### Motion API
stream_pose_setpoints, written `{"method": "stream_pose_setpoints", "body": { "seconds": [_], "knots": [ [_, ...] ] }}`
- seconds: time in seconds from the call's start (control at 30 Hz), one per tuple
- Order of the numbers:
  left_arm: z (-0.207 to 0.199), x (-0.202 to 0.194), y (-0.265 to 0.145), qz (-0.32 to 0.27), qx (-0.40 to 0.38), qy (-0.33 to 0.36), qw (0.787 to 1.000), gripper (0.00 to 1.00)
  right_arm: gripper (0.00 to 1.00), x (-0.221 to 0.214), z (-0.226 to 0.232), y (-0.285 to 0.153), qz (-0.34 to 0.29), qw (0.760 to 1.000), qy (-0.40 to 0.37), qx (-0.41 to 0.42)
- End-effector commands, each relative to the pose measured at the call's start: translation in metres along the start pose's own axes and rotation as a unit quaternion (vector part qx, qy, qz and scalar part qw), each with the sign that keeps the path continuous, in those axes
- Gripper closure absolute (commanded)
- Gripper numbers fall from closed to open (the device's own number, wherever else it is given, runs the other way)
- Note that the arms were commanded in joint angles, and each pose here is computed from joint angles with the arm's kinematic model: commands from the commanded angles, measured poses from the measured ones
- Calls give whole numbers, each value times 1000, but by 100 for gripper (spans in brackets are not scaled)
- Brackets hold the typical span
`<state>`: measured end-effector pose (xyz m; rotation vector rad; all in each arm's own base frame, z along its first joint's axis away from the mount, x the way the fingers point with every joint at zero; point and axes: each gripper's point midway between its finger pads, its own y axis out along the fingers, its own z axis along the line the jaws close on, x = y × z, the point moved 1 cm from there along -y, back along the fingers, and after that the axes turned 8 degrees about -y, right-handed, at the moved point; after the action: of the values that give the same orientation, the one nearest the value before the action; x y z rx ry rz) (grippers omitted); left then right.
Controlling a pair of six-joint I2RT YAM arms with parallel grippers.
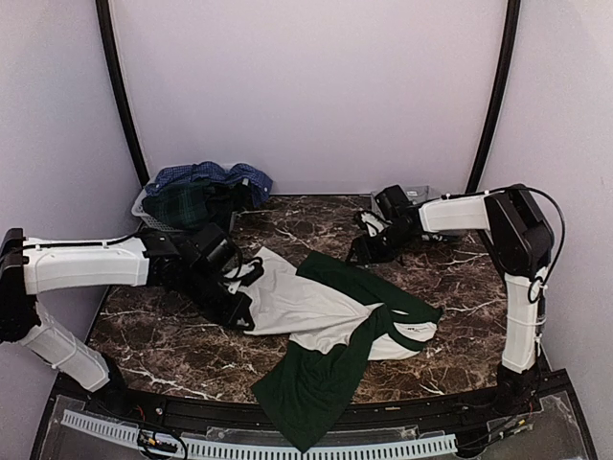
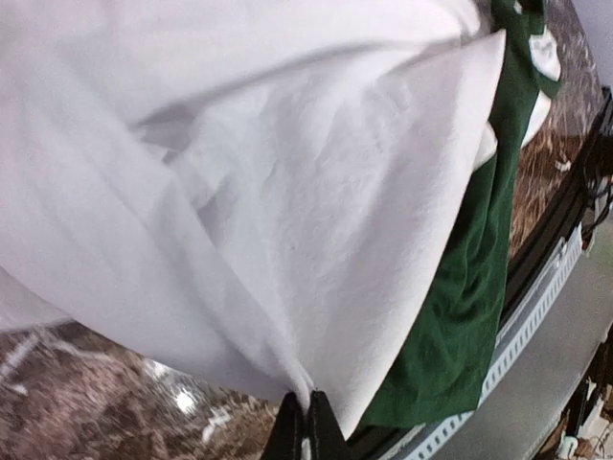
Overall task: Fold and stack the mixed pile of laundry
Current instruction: Pick up the crumpled T-shirt from the center of the board.
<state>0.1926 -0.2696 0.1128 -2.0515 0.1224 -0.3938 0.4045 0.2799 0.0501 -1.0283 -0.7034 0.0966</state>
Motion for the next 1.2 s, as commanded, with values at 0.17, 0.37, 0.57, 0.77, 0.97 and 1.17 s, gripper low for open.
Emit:
{"method": "stream_pose_setpoints", "body": {
  "seconds": [0.17,0.37,0.57,0.77,0.97,1.17],
  "knots": [
    [0,-116,3,140,19,-65,988,98,34,21,16,20,6,998,-56,4],
    [3,-54,-30,2,36,-84,996,52,37,14,16,34,37,996,-85,-15],
    [41,55,-79,-156,75,-125,977,42,47,-4,29,44,65,991,-115,-24],
    [65,139,-67,-194,153,-86,965,42,74,-10,38,44,60,991,-116,0],
    [73,193,-25,-186,193,-31,963,42,100,5,37,24,38,992,-115,-27],
    [98,224,12,-173,232,-18,957,42,100,27,30,-13,-13,992,-100,-79]
  ]
}}
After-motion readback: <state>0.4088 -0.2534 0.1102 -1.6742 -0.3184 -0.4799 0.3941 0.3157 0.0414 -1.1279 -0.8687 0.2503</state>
